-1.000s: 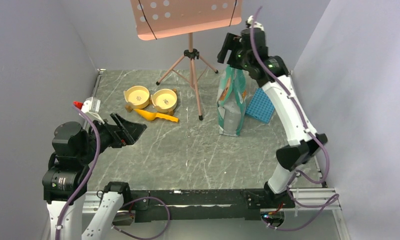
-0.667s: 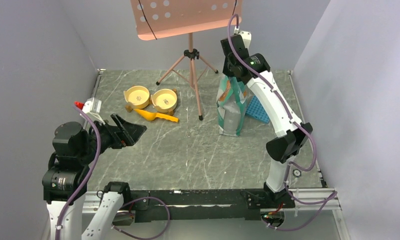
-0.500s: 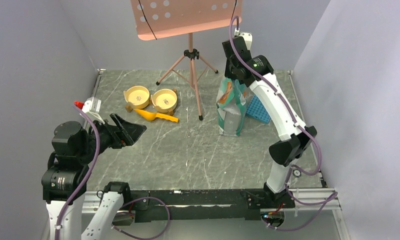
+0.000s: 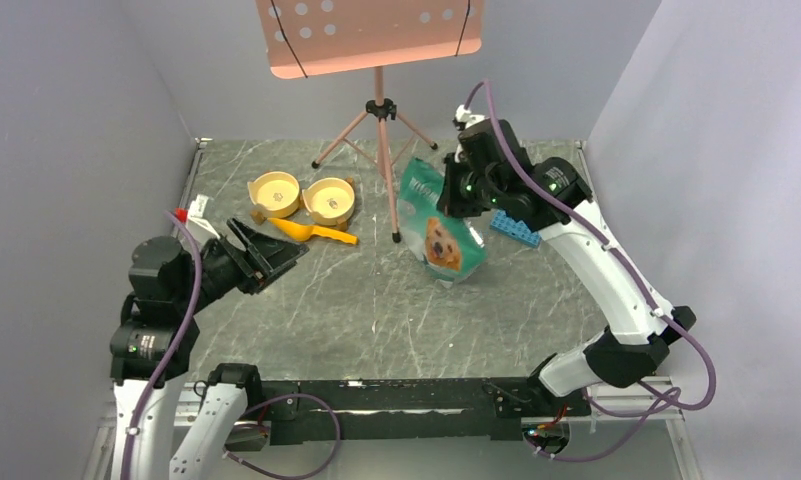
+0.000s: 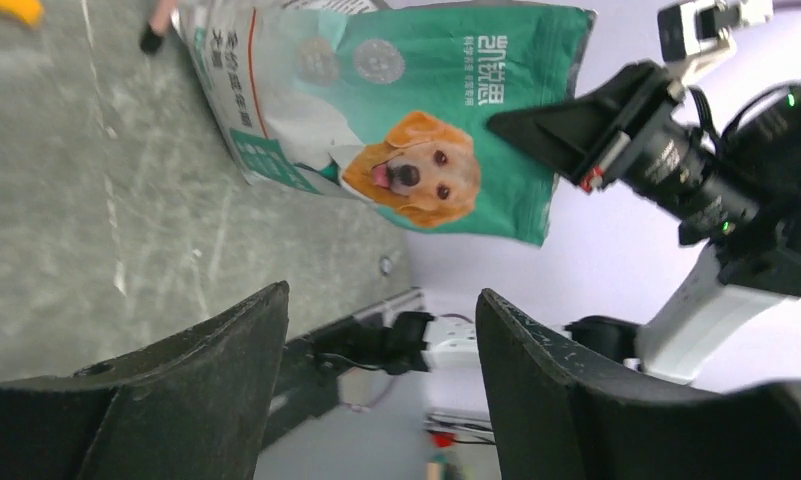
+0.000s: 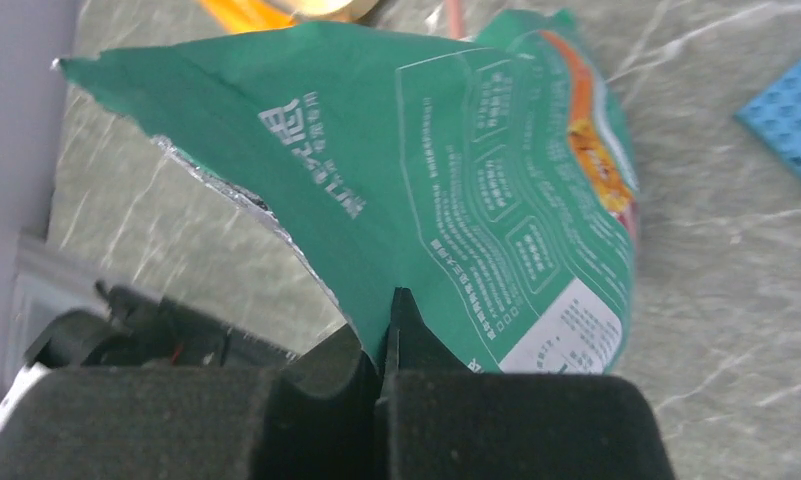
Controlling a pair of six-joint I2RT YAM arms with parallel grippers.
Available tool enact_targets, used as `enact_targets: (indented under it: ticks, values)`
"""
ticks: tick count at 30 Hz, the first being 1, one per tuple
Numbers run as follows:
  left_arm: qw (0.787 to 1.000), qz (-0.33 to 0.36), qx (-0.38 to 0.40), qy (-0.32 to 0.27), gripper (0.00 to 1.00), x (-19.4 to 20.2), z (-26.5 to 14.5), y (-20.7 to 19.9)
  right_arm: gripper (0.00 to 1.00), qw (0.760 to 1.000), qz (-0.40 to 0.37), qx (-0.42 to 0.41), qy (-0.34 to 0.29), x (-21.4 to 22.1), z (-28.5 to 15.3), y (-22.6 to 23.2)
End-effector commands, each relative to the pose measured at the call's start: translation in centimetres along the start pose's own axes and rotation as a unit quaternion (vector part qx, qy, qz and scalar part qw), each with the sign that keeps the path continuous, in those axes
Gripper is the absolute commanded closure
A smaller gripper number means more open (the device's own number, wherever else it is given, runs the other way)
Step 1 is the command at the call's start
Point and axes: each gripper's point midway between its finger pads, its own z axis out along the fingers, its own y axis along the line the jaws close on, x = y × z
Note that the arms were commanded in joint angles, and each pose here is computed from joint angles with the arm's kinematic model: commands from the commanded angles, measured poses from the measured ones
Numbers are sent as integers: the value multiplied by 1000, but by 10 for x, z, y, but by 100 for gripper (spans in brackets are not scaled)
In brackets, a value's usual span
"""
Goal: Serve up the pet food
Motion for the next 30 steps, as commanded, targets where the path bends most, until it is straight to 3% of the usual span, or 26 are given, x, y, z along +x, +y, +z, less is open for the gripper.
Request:
enact_targets:
  ticks: [1,12,16,22,25,28,30]
  values:
    - [990,-116,79,-6,26,3,-4,-29,100,991,31,-130,-17,3,-50,63]
    - [982,-178,46,50,15,13,-1,-53,100,980,8,-198,-12,33,-32,154]
    - [977,-201,35,58,19,18,2,-56,100,981,-4,-192,-7,37,-22,161]
    - [964,-251,28,78,10,31,21,-54,100,976,-34,-213,9,43,-20,170]
    - [963,-260,38,54,20,19,33,-60,100,973,-46,-224,15,49,-20,169]
    - [975,-221,7,21,29,4,41,-60,100,972,-57,-225,24,54,-19,168]
    - [979,-200,-15,19,43,0,46,-58,100,973,-58,-223,24,56,-17,167]
